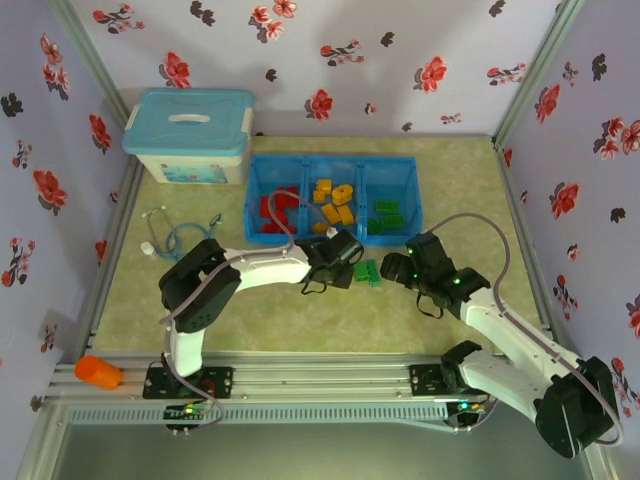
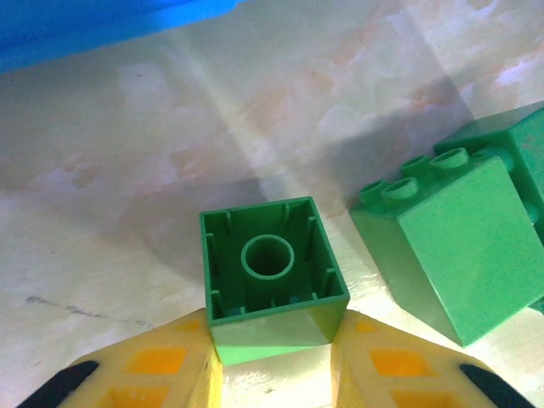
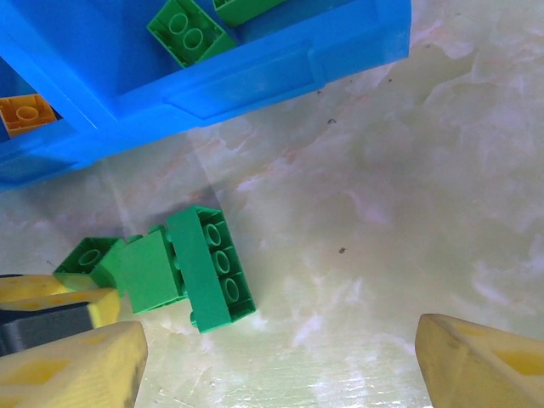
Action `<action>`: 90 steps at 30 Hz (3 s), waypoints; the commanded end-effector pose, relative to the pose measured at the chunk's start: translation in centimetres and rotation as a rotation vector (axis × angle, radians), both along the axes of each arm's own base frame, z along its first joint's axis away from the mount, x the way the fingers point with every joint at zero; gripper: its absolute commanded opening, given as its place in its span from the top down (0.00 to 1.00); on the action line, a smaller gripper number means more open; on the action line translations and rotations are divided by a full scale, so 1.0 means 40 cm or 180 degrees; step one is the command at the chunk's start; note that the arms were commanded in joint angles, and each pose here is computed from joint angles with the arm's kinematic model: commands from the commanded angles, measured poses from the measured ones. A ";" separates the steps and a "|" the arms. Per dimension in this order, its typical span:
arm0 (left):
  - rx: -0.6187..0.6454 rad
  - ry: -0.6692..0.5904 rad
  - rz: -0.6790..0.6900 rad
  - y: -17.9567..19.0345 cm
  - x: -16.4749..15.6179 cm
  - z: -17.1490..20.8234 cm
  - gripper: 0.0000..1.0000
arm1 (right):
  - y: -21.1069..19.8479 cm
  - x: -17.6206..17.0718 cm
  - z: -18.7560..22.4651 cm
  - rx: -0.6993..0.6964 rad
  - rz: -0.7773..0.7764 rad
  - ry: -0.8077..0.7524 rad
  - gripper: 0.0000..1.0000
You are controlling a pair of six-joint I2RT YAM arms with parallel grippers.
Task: Sort the legos into containers by color
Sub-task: Pick up the lego from the center of the table, then place the lego in the container, then pick up the lego from the center of the table.
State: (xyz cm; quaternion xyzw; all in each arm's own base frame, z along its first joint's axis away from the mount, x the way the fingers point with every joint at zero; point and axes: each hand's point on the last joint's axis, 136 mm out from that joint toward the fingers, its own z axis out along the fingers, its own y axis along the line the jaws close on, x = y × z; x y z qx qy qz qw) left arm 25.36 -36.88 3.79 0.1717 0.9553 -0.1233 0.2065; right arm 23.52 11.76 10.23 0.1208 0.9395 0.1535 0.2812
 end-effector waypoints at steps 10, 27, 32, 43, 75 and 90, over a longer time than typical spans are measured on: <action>-0.0278 -0.0637 -0.0305 -0.051 0.064 0.284 0.69 | -0.053 -0.032 -0.021 -0.0108 -0.0294 0.0007 0.18; -0.0444 -0.0794 -0.0478 -0.181 0.258 0.390 0.69 | -0.095 -0.086 -0.033 -0.0036 -0.0446 -0.0037 0.16; -0.0499 -0.0806 -0.0446 -0.197 0.356 0.417 0.66 | -0.084 -0.086 -0.035 0.0020 -0.0409 -0.0016 0.17; -0.0641 -0.0935 -0.0490 -0.170 0.336 0.511 0.24 | -0.077 -0.089 -0.033 0.0008 -0.0323 0.0017 0.17; -0.0695 -0.0780 0.0250 0.255 0.007 0.345 0.34 | 0.125 -0.010 -0.095 -0.0417 0.0979 0.0673 0.40; -0.0585 -0.0683 0.0460 0.356 -0.057 0.264 0.36 | 0.167 0.020 -0.146 -0.0471 0.1146 0.0904 0.50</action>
